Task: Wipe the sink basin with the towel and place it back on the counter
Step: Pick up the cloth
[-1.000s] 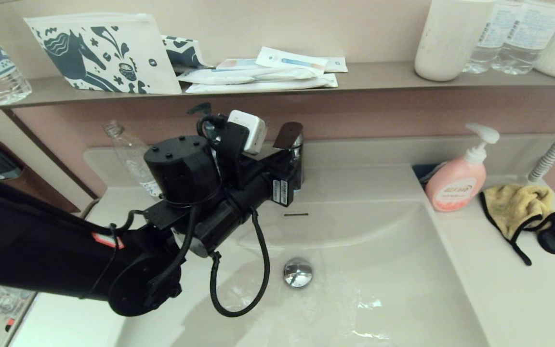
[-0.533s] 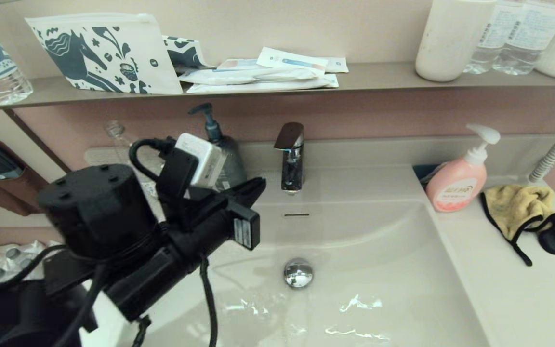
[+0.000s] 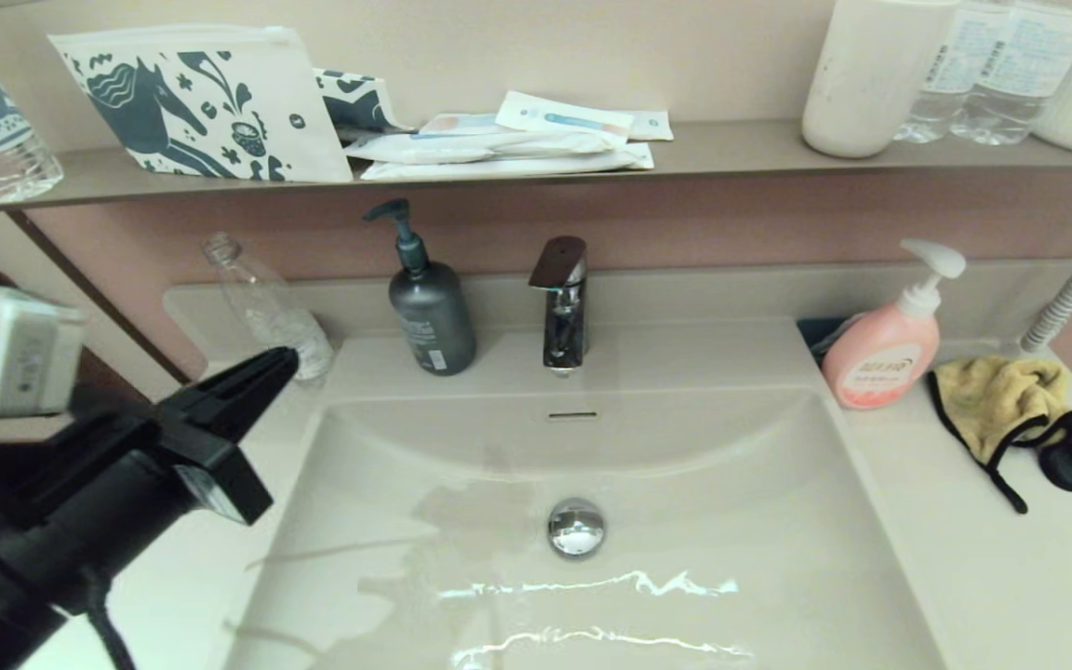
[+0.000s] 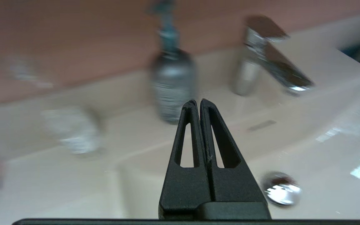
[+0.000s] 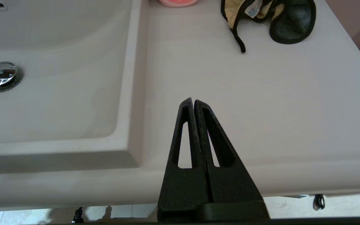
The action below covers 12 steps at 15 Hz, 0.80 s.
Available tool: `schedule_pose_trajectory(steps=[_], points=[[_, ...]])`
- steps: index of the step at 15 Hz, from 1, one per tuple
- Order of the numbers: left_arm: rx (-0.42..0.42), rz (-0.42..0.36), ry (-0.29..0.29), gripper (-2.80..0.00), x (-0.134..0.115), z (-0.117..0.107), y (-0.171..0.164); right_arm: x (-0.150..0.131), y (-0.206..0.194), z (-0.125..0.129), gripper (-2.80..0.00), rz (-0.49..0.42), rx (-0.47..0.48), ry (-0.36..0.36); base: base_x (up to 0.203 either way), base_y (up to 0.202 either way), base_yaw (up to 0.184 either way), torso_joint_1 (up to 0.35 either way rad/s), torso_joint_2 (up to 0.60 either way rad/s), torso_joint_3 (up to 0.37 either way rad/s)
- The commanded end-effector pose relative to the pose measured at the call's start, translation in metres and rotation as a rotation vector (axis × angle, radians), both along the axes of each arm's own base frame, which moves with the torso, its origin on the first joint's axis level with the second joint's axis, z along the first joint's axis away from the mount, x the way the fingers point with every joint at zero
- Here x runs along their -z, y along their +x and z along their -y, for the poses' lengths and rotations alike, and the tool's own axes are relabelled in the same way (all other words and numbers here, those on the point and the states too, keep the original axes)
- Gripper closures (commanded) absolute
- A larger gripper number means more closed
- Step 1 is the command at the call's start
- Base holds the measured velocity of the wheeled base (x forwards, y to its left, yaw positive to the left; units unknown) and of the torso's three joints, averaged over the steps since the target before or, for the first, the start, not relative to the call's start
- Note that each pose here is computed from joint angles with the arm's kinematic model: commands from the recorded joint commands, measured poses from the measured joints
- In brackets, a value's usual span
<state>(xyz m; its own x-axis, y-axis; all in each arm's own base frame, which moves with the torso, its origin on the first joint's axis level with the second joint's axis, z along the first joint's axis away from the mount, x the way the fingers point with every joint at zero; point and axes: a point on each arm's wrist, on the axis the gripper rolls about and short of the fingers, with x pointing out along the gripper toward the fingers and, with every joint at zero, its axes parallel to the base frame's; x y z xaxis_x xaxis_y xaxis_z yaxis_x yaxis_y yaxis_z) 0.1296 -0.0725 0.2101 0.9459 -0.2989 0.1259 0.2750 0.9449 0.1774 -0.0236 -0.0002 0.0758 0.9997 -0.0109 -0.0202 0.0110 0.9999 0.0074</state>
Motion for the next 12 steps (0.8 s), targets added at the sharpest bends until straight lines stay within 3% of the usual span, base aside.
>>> schedule_pose_trajectory(steps=[1,5,9,12], points=[[-0.105,0.124,-0.05,0.0,-0.018,-0.033,-0.035,0.0,0.0,0.0,0.0,0.0,0.0,0.0,0.0,0.0,0.0,0.0,0.0,0.0],[-0.354,0.216,-0.055,0.0,-0.022,-0.069,-0.088,0.0,0.0,0.0,0.0,0.0,0.0,0.0,0.0,0.0,0.0,0.0,0.0,0.0],[-0.465,0.265,-0.057,0.0,-0.004,-0.079,-0.138,0.0,0.0,0.0,0.0,0.0,-0.001,0.0,0.0,0.0,0.0,0.0,0.0,0.0],[-0.538,0.258,-0.067,0.0,0.011,-0.079,-0.155,0.0,0.0,0.0,0.0,0.0,-0.001,0.0,0.0,0.0,0.0,0.0,0.0,0.0]])
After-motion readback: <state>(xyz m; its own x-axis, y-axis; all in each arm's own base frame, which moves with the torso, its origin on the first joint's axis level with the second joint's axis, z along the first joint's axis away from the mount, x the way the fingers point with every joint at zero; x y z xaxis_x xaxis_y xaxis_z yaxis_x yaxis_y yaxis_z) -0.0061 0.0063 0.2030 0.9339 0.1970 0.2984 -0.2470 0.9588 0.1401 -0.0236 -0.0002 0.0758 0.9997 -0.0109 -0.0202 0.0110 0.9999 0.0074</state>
